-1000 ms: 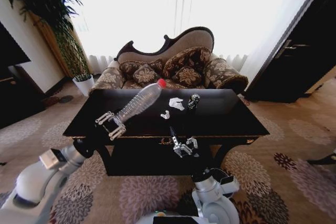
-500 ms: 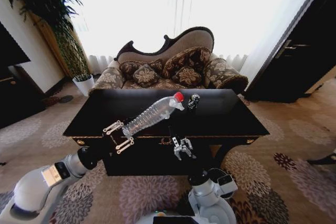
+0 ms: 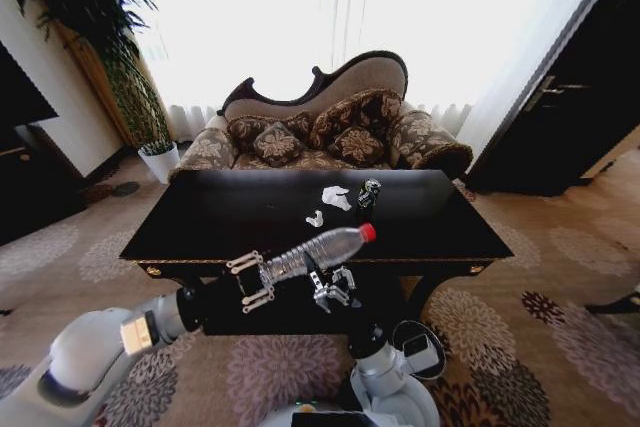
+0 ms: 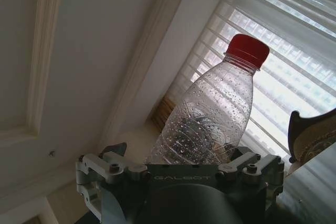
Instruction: Move to the front of the table and place the trash on the table into the trash bin.
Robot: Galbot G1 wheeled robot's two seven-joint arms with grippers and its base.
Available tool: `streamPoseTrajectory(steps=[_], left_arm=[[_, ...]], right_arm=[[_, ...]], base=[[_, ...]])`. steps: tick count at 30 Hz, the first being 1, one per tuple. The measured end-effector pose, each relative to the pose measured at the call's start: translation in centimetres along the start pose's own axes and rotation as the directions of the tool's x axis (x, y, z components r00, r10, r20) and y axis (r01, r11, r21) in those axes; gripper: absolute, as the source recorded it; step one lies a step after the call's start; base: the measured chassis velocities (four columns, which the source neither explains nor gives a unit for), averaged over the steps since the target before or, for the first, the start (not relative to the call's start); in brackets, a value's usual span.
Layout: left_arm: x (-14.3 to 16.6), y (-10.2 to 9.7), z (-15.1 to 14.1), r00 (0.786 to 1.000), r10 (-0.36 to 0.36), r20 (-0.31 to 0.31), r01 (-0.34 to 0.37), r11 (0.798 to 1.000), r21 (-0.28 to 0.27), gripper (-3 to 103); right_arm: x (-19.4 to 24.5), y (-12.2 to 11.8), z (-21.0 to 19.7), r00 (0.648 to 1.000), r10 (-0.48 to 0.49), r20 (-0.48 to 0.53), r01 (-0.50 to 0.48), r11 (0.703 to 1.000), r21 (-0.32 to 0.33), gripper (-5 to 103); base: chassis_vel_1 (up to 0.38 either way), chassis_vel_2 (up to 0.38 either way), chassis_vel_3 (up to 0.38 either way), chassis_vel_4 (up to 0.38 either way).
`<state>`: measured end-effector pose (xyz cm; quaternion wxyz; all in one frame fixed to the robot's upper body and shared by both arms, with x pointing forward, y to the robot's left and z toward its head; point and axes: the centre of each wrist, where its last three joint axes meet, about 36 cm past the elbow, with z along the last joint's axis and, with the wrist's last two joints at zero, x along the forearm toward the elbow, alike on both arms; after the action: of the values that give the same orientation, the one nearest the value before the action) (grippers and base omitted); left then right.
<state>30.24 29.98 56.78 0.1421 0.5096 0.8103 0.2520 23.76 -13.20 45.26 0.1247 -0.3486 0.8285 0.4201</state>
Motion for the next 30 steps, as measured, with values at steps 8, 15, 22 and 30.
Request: streamPoseTrajectory(steps=[8, 15, 22, 30], left_arm=[[-0.2, -0.2, 0.6, 1.000, 0.018, -0.008, -0.018, 1.000, 0.012, 40], [-0.1, -0.1, 0.6, 1.000, 0.018, -0.010, -0.018, 1.000, 0.008, 37], [0.3, -0.3, 0.4, 1.000, 0.005, -0.011, -0.004, 1.000, 0.012, 37], [1.2, -1.0, 0.5, 0.999, -0.011, -0.032, 0.012, 1.000, 0.025, 55]], right_arm=[[0.2, -0.2, 0.2, 1.000, 0.000, -0.001, 0.000, 1.000, 0.022, 77], [0.2, -0.3, 0.3, 1.000, -0.009, 0.001, 0.009, 1.000, 0.025, 59], [0.3, -0.4, 0.3, 1.000, -0.028, 0.002, 0.028, 0.999, 0.030, 41], [0.3, -0.6, 0.3, 0.999, -0.050, 0.001, 0.050, 0.998, 0.036, 37]], base=[[0.000, 0.000, 0.000, 0.000], [0.000, 0.000, 0.000, 0.000], [0.000, 0.000, 0.000, 0.000], [0.000, 0.000, 0.000, 0.000]])
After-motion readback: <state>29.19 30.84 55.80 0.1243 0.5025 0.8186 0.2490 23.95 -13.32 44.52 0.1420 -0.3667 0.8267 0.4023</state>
